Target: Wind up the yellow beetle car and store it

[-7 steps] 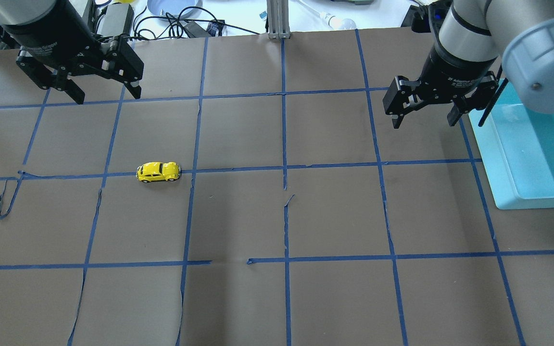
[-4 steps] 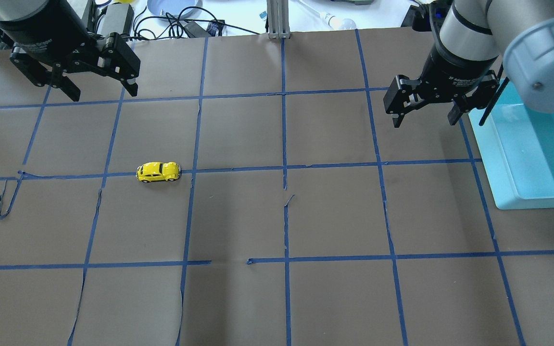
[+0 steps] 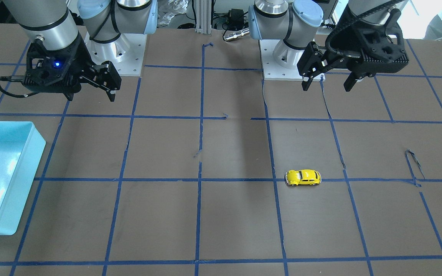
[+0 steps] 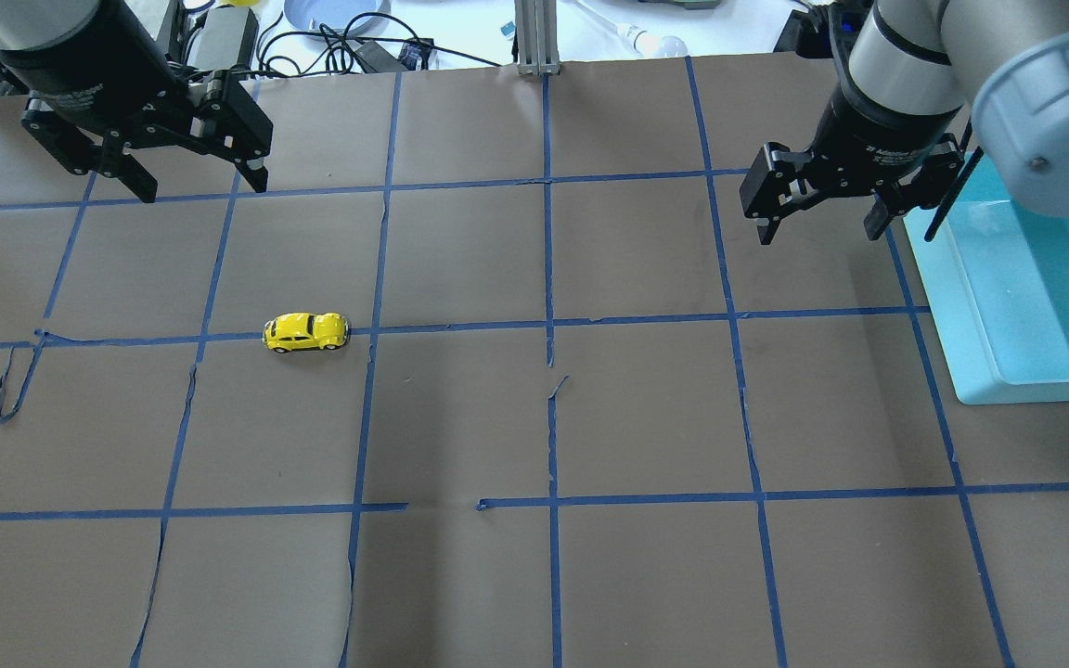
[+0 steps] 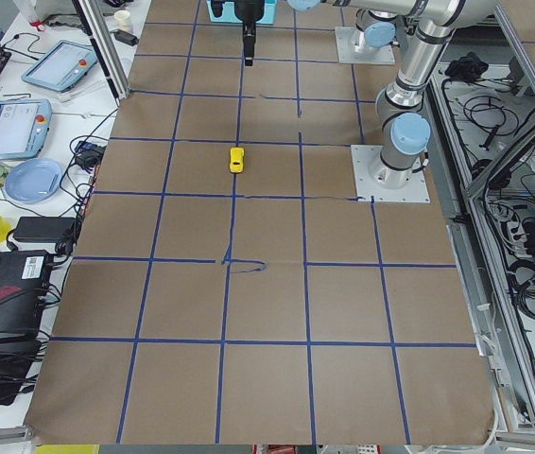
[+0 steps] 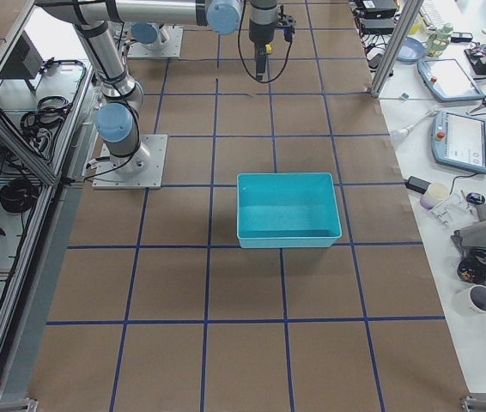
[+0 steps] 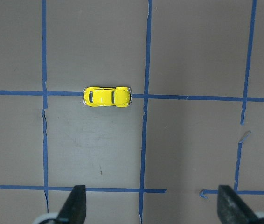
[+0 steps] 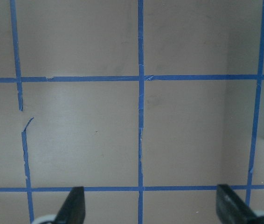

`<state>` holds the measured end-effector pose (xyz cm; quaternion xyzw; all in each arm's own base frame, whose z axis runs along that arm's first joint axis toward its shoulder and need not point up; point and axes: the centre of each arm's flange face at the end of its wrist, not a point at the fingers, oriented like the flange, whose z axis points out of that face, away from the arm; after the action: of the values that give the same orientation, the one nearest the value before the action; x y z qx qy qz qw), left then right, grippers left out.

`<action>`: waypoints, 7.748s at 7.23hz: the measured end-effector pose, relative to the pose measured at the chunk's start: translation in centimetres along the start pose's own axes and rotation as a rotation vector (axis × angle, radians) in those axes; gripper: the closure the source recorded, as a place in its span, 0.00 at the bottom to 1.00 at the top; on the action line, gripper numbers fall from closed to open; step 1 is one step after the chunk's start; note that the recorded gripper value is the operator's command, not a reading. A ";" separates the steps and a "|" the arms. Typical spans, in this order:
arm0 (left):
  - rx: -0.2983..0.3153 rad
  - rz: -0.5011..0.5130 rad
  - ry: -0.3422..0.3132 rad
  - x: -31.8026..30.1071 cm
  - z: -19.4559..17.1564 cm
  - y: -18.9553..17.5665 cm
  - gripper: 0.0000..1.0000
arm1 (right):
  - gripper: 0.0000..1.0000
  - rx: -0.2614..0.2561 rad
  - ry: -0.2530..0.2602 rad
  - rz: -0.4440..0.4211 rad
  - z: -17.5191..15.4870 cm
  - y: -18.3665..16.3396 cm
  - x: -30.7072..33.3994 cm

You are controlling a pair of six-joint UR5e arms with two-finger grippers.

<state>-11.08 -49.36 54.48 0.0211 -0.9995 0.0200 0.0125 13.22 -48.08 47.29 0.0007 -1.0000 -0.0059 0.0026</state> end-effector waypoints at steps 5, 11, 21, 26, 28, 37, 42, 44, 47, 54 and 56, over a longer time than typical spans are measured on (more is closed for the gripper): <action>0.025 0.028 -0.001 -0.1 0.3 -0.1 0.00 | 0.00 0.000 0.031 -0.001 -0.3 0.5 0.3; -0.048 0.044 -0.003 -0.3 1.3 0.5 0.00 | 0.00 0.000 0.025 0.002 -0.3 0.6 0.3; -0.062 0.047 -0.001 -0.2 2.2 0.0 0.00 | 0.00 0.008 0.019 0.007 -0.3 0.5 0.1; -0.080 0.490 0.018 -0.7 9.3 -1.2 0.00 | 0.00 0.008 0.018 0.003 -0.3 0.5 0.1; -0.092 0.699 -0.004 -1.3 14.9 -1.2 0.00 | 0.00 0.006 0.018 0.003 -0.3 0.5 0.1; -0.093 1.448 -0.080 -4.7 29.5 -3.7 0.21 | 0.00 0.004 0.023 0.001 -0.1 0.4 0.2; -0.086 1.633 -0.039 -7.2 32.6 -4.8 0.10 | 0.00 0.001 0.028 0.001 0.0 0.3 0.2; -0.048 1.622 0.000 -7.1 33.1 -5.1 0.13 | 0.00 0.003 0.031 0.007 0.0 0.3 0.2; -0.047 1.588 0.022 -7.1 33.8 -5.0 0.18 | 0.00 0.002 0.032 0.003 0.0 0.3 0.2; -0.070 1.589 0.041 -7.2 35.2 -5.0 0.33 | 0.00 0.004 0.026 0.001 -0.1 0.4 0.2; -0.070 1.587 0.037 -7.3 35.2 -5.1 0.73 | 0.00 0.004 0.026 -0.001 -0.1 0.4 0.2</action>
<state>-4.42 -55.61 19.33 -0.6982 -0.7157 -0.0079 0.0119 13.04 -47.72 47.37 0.0012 -0.9999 -0.0041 0.0154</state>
